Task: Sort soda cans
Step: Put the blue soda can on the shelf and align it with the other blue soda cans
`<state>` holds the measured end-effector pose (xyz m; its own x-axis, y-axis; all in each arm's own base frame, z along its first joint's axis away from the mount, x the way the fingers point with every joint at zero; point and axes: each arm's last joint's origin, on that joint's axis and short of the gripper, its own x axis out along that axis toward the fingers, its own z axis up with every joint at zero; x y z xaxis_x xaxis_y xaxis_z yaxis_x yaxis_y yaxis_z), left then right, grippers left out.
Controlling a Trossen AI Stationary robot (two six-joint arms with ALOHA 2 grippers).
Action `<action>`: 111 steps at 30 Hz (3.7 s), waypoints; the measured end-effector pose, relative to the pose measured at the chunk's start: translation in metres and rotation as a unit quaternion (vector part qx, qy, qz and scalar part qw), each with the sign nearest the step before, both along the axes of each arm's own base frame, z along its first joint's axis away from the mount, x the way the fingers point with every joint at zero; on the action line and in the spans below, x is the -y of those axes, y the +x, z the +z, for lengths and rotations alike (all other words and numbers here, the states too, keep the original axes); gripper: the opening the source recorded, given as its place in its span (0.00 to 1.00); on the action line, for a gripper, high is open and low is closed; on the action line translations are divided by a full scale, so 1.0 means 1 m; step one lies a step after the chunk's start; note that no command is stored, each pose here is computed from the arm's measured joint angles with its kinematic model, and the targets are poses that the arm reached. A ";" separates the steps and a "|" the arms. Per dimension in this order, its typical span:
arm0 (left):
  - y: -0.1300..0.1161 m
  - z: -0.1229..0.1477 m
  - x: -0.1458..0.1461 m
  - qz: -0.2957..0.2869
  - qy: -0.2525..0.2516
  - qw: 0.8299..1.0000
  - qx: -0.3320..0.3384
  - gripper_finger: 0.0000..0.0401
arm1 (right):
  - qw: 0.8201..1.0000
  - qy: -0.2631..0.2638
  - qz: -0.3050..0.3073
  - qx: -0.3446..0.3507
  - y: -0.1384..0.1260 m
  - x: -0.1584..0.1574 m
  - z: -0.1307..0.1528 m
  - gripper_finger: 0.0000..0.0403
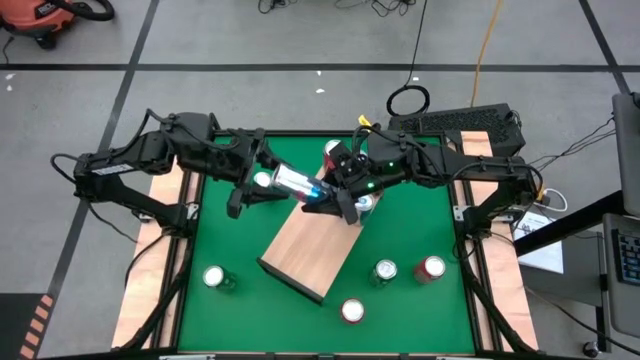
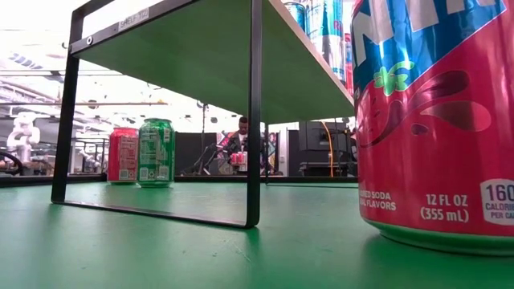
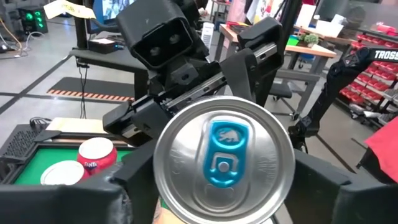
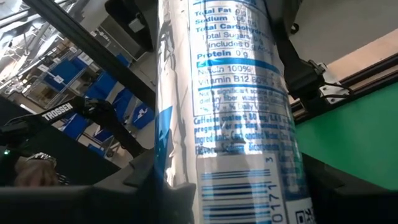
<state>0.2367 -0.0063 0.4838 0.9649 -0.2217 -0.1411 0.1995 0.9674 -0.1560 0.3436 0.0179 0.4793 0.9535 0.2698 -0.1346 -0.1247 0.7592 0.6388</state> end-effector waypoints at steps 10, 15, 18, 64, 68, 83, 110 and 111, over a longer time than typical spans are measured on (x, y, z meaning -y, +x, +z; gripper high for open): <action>0.000 -0.001 0.000 0.003 -0.001 1.000 -0.004 0.57 | 1.000 -0.016 -0.018 0.002 0.000 0.001 0.000 0.63; 0.000 -0.001 -0.001 0.011 -0.020 1.000 -0.010 0.56 | 0.998 -0.037 -0.044 0.002 0.000 0.002 -0.001 0.71; 0.000 -0.003 -0.001 0.028 -0.043 0.998 -0.024 0.56 | 0.997 -0.045 -0.061 0.003 0.000 0.002 0.000 0.76; 0.031 -0.031 -0.009 0.245 -0.394 0.878 -0.114 0.56 | 0.859 -0.447 -0.193 -0.157 -0.019 -0.035 -0.029 0.66; 0.031 -0.031 -0.009 0.249 -0.398 0.875 -0.113 0.56 | 0.859 -0.447 -0.191 -0.160 -0.019 -0.034 -0.030 0.62; 0.031 -0.030 -0.012 0.258 -0.416 0.866 -0.104 0.56 | 0.851 -0.454 -0.192 -0.183 -0.020 -0.026 -0.034 0.78; 0.029 -0.024 -0.011 0.238 -0.380 0.890 -0.085 0.84 | 0.867 -0.421 -0.211 -0.164 -0.018 -0.026 -0.030 0.57; 0.029 -0.023 -0.011 0.236 -0.374 0.893 -0.082 0.85 | 0.871 -0.413 -0.210 -0.162 -0.017 -0.026 -0.030 0.57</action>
<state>0.2654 0.0050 0.4604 0.9556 0.1124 -0.2724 -0.2881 0.5508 -0.7833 0.3263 0.0441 0.4494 0.8209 -0.4102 -0.3974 0.3602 0.9118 -0.1971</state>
